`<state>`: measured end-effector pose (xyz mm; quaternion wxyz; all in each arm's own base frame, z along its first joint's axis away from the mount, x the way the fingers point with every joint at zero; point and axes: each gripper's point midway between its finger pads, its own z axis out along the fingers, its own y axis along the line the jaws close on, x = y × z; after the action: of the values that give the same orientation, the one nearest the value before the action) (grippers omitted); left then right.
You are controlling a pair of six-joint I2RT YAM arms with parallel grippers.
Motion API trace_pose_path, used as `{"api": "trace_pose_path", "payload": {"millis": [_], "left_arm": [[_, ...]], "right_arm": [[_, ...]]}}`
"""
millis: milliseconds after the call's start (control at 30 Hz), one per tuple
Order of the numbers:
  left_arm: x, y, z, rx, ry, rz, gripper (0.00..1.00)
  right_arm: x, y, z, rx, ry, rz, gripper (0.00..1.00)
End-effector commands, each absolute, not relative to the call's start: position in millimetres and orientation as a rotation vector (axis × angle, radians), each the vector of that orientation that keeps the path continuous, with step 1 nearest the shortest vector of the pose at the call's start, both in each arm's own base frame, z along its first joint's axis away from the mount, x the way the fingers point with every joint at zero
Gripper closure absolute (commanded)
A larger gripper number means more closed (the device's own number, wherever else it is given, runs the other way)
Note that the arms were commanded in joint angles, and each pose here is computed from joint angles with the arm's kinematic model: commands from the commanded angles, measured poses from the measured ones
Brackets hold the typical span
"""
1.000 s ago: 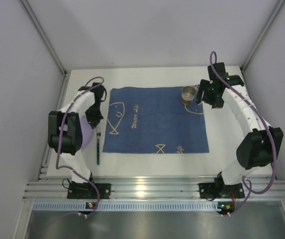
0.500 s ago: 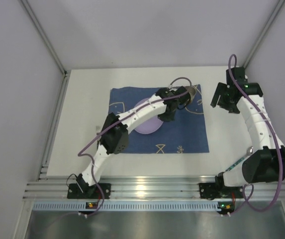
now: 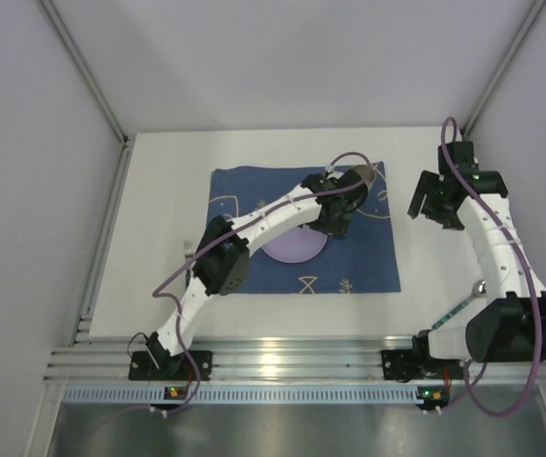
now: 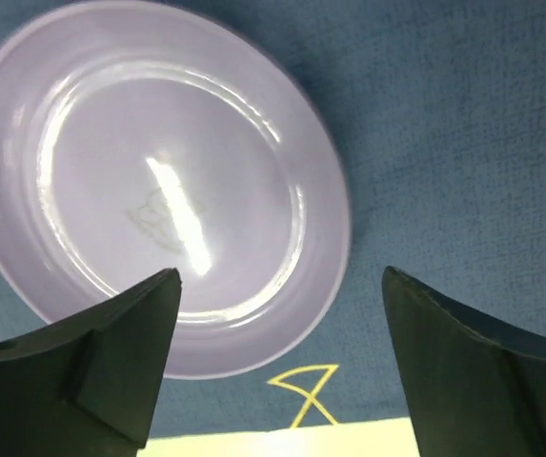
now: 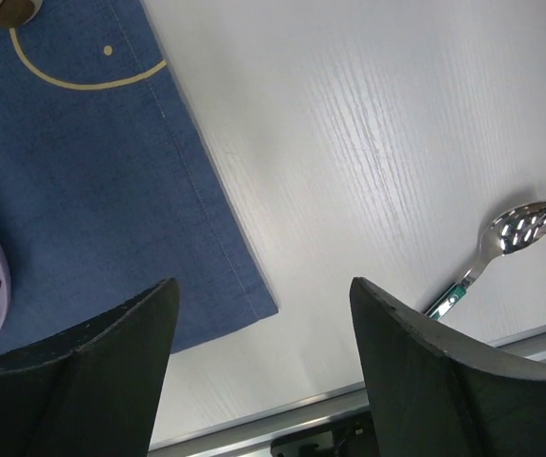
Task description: Set the dinner table for one person
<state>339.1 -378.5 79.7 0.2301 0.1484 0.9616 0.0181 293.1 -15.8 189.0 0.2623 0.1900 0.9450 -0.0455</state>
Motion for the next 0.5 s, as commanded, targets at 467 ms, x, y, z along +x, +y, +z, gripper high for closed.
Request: {"api": "trace_pose_path", "payload": {"millis": [467], "left_arm": [[258,-30,53,-0.432,2.829,0.208,0.13]], "right_arm": [[289,15,175,0.467,2.556,0.014,0.27]]}}
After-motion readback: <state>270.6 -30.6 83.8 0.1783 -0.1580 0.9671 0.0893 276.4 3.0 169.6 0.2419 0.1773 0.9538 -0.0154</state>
